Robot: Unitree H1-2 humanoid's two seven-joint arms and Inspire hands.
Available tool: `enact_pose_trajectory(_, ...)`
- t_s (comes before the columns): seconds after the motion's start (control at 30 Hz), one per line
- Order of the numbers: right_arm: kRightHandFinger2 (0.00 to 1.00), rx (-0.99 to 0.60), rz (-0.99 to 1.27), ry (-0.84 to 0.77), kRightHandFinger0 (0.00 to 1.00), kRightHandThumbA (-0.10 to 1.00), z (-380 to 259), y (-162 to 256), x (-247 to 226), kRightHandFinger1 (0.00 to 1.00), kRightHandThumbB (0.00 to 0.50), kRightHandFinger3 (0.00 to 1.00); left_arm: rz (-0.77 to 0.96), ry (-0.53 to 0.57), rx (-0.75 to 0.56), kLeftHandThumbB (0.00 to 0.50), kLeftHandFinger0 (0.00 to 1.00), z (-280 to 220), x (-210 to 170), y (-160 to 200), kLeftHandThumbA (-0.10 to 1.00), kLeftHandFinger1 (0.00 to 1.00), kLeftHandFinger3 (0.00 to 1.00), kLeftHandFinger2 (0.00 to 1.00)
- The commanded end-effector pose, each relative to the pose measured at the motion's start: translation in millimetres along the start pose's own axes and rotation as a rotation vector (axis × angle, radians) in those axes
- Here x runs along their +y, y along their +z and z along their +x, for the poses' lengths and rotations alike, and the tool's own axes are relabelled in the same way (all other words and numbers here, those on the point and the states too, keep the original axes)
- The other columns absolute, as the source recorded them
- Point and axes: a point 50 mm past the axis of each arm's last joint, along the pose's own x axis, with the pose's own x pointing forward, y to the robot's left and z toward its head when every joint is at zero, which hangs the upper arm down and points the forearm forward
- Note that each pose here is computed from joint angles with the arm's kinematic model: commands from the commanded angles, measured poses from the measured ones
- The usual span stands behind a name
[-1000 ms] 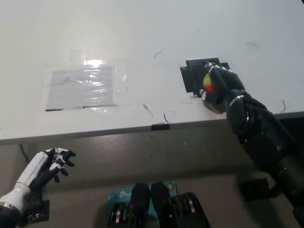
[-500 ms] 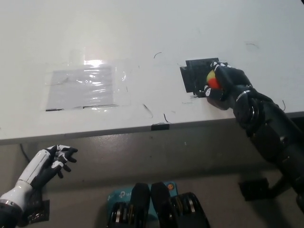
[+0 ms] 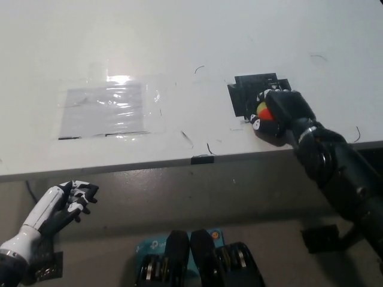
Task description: The robot uses right hand to squeeze a small tennis ball placed on the black area of the table
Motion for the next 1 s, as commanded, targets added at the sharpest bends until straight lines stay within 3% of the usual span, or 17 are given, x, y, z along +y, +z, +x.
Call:
enact_pose_trajectory(0.0, 0.53, -0.099, 0.199, -0.162, 0.06, -0.10, -16, 4, 15, 0.35, 0.097, 0.07, 0.023, 0.026, -0.043, 0.025, 0.40, 0, 14, 6, 0.84, 0.46, 0.66, 0.55)
enact_pose_trajectory(0.07, 0.58, -0.108, 0.324, -0.294, 0.00, -0.10, -17, 4, 7, 0.28, 0.131, 0.20, 0.002, 0.030, -0.045, 0.046, 0.40, 1, 13, 4, 0.85, 0.45, 0.65, 0.54)
enact_pose_trajectory(0.17, 0.47, -0.089, 0.429, -0.390, 0.00, -0.10, -16, 4, -4, 0.16, 0.157, 0.33, 0.002, 0.034, -0.029, 0.048, 0.42, 0, 13, 3, 0.86, 0.46, 0.65, 0.54)
enact_pose_trajectory(0.2, 0.50, -0.130, 0.474, -0.464, 0.00, -0.10, -17, 6, -16, 0.19, 0.155, 0.35, -0.008, 0.033, -0.028, 0.049, 0.43, 0, 13, 3, 0.86, 0.47, 0.64, 0.55)
enact_pose_trajectory(0.23, 0.47, -0.146, 0.488, -0.524, 0.11, -0.10, -18, 8, -24, 0.18, 0.171, 0.33, -0.004, 0.033, -0.035, 0.033, 0.42, 0, 13, 3, 0.85, 0.47, 0.64, 0.55)
enact_pose_trajectory(0.3, 0.46, -0.129, 0.526, -0.581, 0.00, -0.10, -19, 11, -35, 0.13, 0.173, 0.32, -0.002, 0.036, -0.037, 0.035, 0.41, 0, 13, 3, 0.84, 0.46, 0.63, 0.54)
enact_pose_trajectory(0.33, 0.46, -0.121, 0.578, -0.615, 0.00, -0.10, -20, 14, -41, 0.12, 0.181, 0.32, -0.006, 0.037, -0.039, 0.035, 0.41, 0, 13, 2, 0.84, 0.46, 0.63, 0.54)
enact_pose_trajectory(0.43, 0.31, -0.111, 0.726, -0.726, 0.00, -0.10, -26, 21, -59, 0.00, 0.222, 0.27, 0.015, 0.038, -0.034, 0.022, 0.40, 0, 14, 3, 0.85, 0.45, 0.63, 0.54)
enact_pose_trajectory(0.5, 0.24, -0.130, 0.831, -0.767, 0.00, -0.10, -27, 25, -66, 0.00, 0.218, 0.21, 0.007, 0.046, -0.033, 0.013, 0.39, -2, 14, 2, 0.83, 0.44, 0.63, 0.53)
enact_pose_trajectory(0.53, 0.14, -0.107, 0.963, -0.800, 0.00, -0.10, -30, 27, -70, 0.00, 0.226, 0.15, 0.006, 0.047, -0.035, 0.013, 0.38, -2, 14, 2, 0.82, 0.43, 0.63, 0.53)
enact_pose_trajectory(0.57, 0.07, -0.137, 1.161, -0.841, 0.00, -0.10, -40, 29, -73, 0.00, 0.184, 0.13, 0.007, 0.047, -0.028, 0.040, 0.40, -2, 14, 3, 0.87, 0.45, 0.63, 0.54)
enact_pose_trajectory(0.7, 0.20, -0.135, 1.363, -0.837, 0.00, -0.10, -43, 30, -83, 0.00, 0.140, 0.23, 0.000, 0.045, -0.041, 0.081, 0.39, 0, 15, 5, 0.91, 0.44, 0.62, 0.52)
enact_pose_trajectory(0.73, 0.21, -0.136, 1.371, -0.837, 0.00, -0.10, -43, 30, -84, 0.00, 0.152, 0.24, 0.003, 0.044, -0.041, 0.081, 0.38, 0, 15, 5, 0.92, 0.44, 0.62, 0.52)
enact_pose_trajectory(0.8, 0.23, -0.129, 1.422, -0.853, 0.00, -0.10, -43, 33, -89, 0.00, 0.120, 0.25, 0.013, 0.044, -0.035, 0.054, 0.38, 0, 15, 6, 0.91, 0.44, 0.63, 0.53)
enact_pose_trajectory(0.87, 0.20, -0.147, 1.446, -0.843, 0.00, -0.10, -44, 35, -92, 0.00, 0.101, 0.21, 0.008, 0.046, -0.036, 0.040, 0.38, 0, 15, 6, 0.87, 0.45, 0.64, 0.54)
enact_pose_trajectory(0.97, 0.14, -0.127, 1.477, -0.827, 0.00, -0.10, -48, 42, -82, 0.00, 0.116, 0.17, 0.015, 0.047, -0.033, 0.034, 0.38, -1, 15, 6, 0.87, 0.44, 0.63, 0.54)
